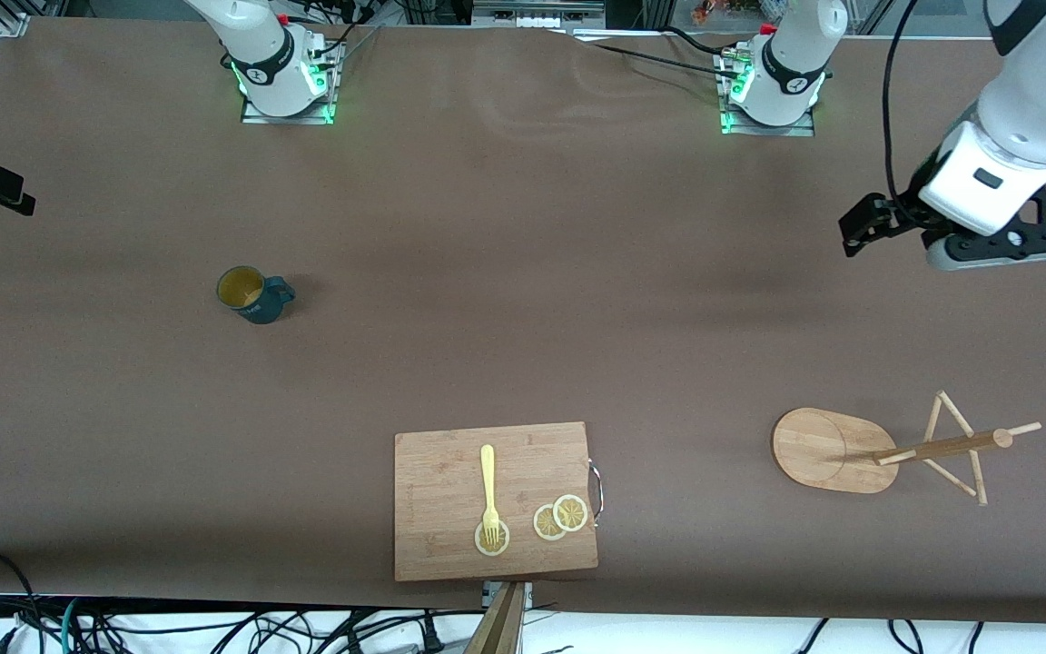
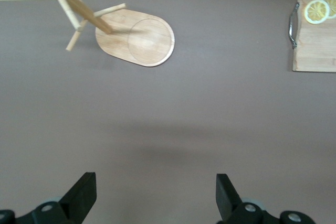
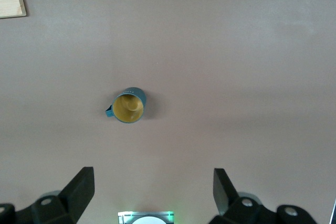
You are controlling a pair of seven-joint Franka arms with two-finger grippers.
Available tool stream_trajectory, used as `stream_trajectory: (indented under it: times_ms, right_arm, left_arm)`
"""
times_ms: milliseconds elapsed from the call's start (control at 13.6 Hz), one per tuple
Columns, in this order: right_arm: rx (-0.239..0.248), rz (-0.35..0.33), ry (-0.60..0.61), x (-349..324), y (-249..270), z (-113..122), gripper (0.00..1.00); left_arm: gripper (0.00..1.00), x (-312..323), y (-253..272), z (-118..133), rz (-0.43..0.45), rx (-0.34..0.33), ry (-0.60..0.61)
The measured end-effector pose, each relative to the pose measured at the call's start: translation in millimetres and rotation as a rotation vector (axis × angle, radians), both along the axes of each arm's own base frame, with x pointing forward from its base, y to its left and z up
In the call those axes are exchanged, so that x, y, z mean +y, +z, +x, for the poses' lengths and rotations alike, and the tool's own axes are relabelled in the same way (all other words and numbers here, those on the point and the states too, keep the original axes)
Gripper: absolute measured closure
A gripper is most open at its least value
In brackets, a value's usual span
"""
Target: Pass cup and hang on rack
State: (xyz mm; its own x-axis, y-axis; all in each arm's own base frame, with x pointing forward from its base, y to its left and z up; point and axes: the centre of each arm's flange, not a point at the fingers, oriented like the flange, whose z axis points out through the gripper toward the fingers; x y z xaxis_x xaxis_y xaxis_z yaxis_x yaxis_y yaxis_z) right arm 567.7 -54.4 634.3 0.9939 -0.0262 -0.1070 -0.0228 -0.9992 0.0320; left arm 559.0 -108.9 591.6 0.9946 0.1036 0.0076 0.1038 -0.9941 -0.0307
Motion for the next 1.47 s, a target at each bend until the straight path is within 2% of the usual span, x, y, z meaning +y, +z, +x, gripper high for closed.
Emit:
stream_trajectory:
  times_ms: [811,1253,1474]
  right_arm:
    - [0.002,0.0,0.0,0,-1,0,0.0]
    - [0.002,0.0,0.0,0,-1,0,0.0]
    - [0.002,0.0,0.0,0,-1,0,0.0]
  left_arm:
    - [0.0,-3,7,0,-0.001,-0.016,-0.006]
    - [0.0,-23,34,-3,0.012,-0.073,-0.05]
    - [0.0,-18,37,-2,0.014,-0.08,-0.042]
